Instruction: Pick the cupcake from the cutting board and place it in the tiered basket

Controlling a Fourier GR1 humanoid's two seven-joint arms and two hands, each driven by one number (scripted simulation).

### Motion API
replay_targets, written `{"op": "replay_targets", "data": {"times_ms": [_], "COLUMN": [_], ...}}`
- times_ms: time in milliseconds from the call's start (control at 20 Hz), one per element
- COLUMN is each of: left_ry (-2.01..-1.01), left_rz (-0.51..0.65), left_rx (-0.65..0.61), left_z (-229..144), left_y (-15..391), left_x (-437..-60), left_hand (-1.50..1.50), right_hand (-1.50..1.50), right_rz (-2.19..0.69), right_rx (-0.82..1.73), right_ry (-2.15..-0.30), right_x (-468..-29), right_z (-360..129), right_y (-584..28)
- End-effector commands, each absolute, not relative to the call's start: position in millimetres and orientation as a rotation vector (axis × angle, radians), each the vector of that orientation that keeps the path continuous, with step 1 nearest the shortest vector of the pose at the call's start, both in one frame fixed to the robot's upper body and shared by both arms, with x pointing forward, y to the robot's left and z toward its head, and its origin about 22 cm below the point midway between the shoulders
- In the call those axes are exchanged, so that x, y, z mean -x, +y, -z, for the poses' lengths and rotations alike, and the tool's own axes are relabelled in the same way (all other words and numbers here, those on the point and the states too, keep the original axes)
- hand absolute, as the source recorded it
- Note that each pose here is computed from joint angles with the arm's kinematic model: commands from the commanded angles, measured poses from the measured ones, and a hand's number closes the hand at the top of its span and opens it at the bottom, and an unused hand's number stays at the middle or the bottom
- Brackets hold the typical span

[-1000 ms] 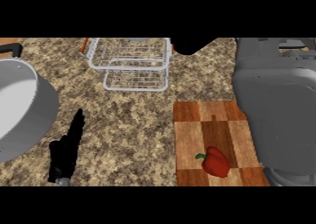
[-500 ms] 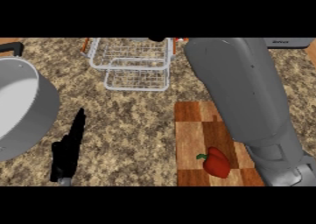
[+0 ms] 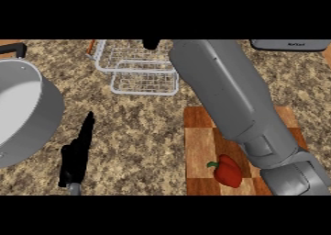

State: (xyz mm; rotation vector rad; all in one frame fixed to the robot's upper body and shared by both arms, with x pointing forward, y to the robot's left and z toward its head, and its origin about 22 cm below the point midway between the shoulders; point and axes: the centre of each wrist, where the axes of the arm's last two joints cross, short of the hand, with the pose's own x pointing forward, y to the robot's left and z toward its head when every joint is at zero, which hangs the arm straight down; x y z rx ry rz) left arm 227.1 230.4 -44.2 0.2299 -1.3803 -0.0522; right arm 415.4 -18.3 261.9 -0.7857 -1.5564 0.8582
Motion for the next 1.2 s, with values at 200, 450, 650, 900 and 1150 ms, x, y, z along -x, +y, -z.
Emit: {"op": "replay_targets", "data": {"times_ms": [200,450,650,900,1150], "left_ry": [-1.328,-1.325,-1.31,-1.328,-1.306], "left_rz": [0.06,0.073,0.074,0.043,0.026], "left_rx": [-0.218,-0.203,-0.194,-0.241,-0.25], "left_z": [55,53,50,51,60], "left_y": [225,229,239,245,251], "left_x": [-217,-222,-214,-224,-209], "left_hand": [0.0,0.0,0.0,0.0,0.0], "right_hand": [1.5,-1.5,-1.5,-1.5,-1.5], "right_rz": [-0.643,-0.521,-0.367,-0.196,0.038], "right_rx": [0.567,0.39,0.29,0.285,0.464], "right_ry": [-1.509,-1.517,-1.589,-1.708,-1.723], "right_x": [-436,-442,-441,-443,-455], "right_z": [-219,-217,-210,-228,-251], "right_y": [-34,-36,-41,-41,-96]}}
